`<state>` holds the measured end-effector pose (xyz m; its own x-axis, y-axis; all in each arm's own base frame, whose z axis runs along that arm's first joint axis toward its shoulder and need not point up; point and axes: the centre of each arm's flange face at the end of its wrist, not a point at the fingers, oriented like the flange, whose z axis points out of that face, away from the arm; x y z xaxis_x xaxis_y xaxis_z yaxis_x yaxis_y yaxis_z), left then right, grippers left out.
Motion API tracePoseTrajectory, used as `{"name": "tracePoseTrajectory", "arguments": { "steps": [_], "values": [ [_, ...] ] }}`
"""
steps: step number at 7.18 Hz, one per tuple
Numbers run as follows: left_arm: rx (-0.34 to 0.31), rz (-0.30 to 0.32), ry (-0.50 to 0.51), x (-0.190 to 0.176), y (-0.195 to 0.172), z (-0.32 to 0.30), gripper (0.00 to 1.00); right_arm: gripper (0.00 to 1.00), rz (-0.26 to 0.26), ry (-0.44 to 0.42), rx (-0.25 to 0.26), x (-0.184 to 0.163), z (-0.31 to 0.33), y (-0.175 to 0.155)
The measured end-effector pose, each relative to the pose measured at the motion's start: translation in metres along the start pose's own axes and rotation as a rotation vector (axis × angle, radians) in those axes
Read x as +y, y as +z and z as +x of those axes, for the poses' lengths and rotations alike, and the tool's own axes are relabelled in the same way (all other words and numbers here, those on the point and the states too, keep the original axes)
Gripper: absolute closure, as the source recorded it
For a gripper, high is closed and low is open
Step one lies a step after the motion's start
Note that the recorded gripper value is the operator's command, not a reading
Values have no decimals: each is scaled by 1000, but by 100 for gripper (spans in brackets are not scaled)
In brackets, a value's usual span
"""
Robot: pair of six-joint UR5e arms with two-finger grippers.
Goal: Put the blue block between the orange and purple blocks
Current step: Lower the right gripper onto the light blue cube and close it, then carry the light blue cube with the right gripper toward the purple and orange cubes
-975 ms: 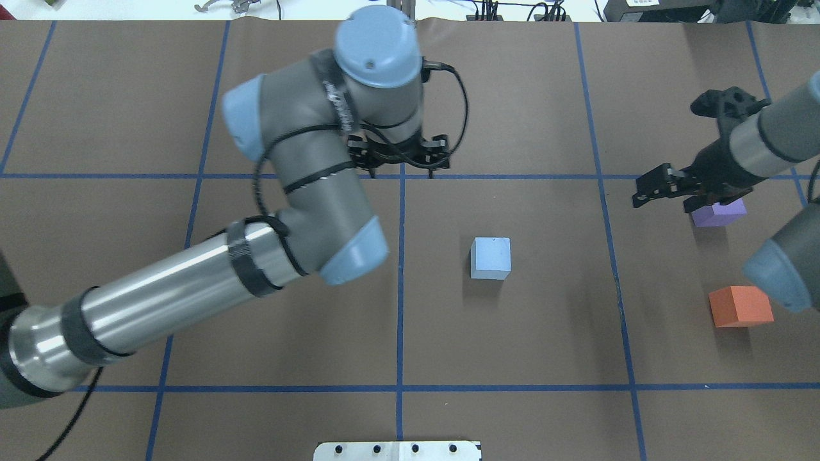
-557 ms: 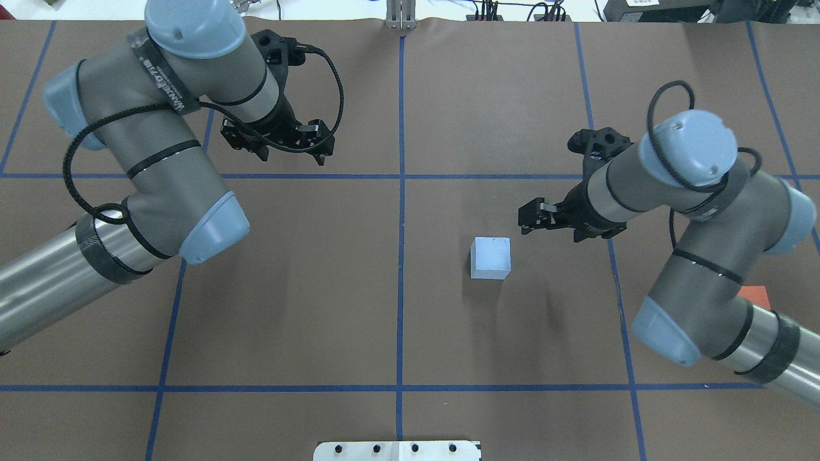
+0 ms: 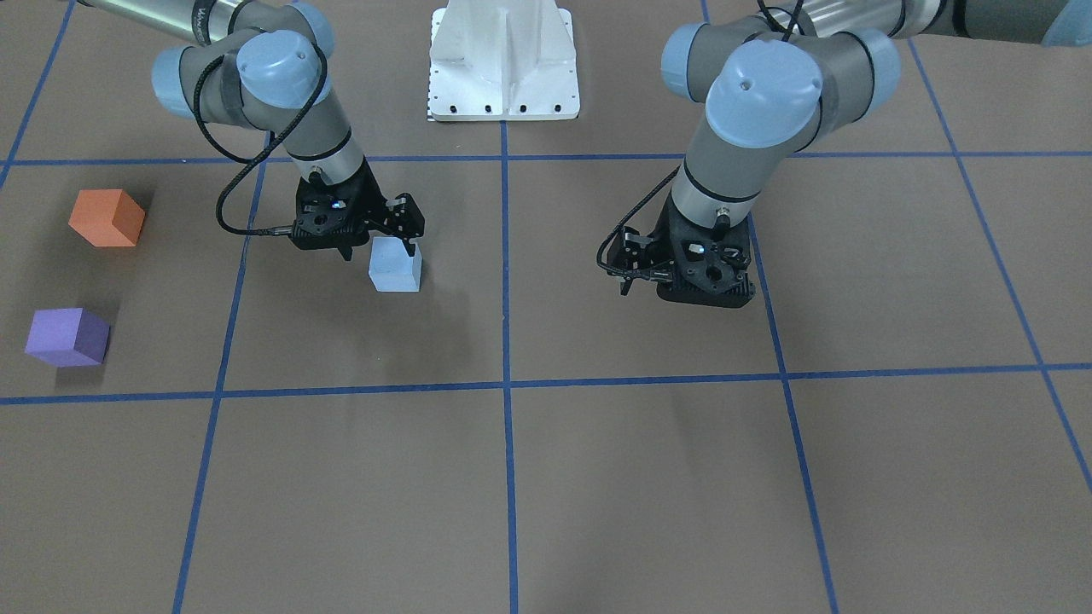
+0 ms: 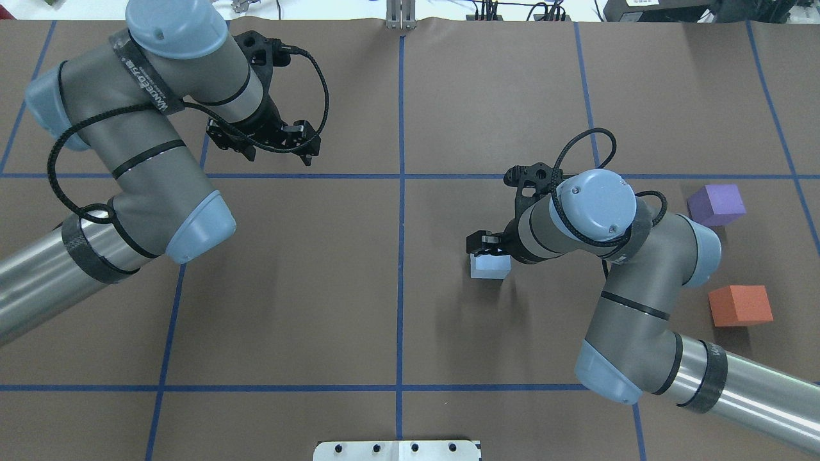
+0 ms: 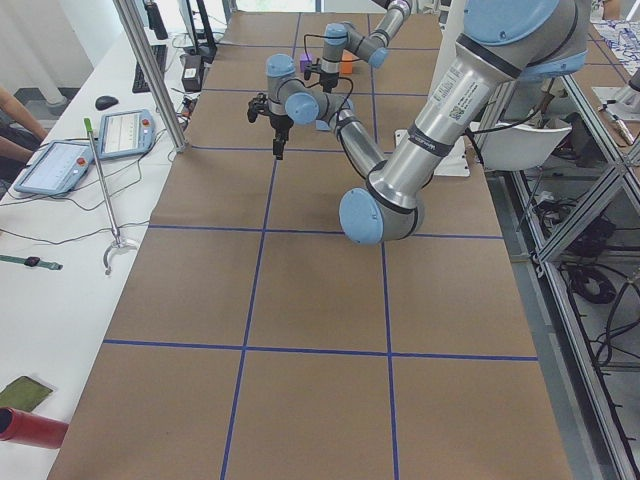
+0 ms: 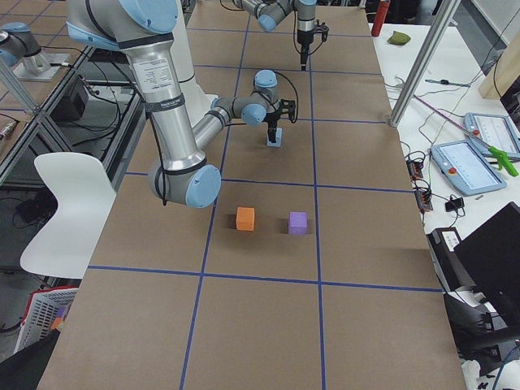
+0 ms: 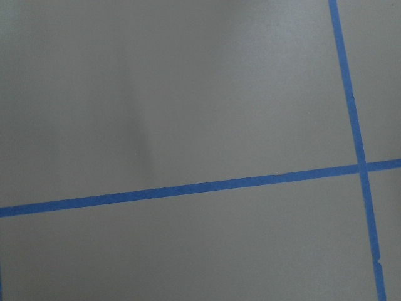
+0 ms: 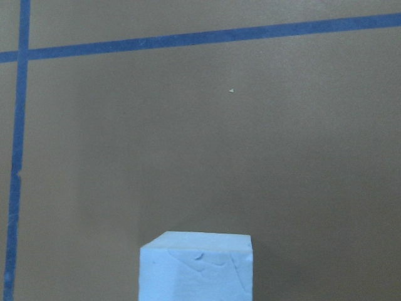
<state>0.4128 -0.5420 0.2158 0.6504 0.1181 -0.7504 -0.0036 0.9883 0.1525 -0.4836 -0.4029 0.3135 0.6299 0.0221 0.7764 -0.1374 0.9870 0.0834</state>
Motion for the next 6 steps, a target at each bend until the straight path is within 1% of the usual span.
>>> {"name": "tracePoseTrajectory", "arguments": {
  "steps": [2,6],
  "values": [
    [-2,-3,-4,1,2,1,0,0,21,-9,13,2,-3,7],
    [-5,-5,-8,2,5,0,0,0,29,-16,3,1,-11,5]
  ]
}}
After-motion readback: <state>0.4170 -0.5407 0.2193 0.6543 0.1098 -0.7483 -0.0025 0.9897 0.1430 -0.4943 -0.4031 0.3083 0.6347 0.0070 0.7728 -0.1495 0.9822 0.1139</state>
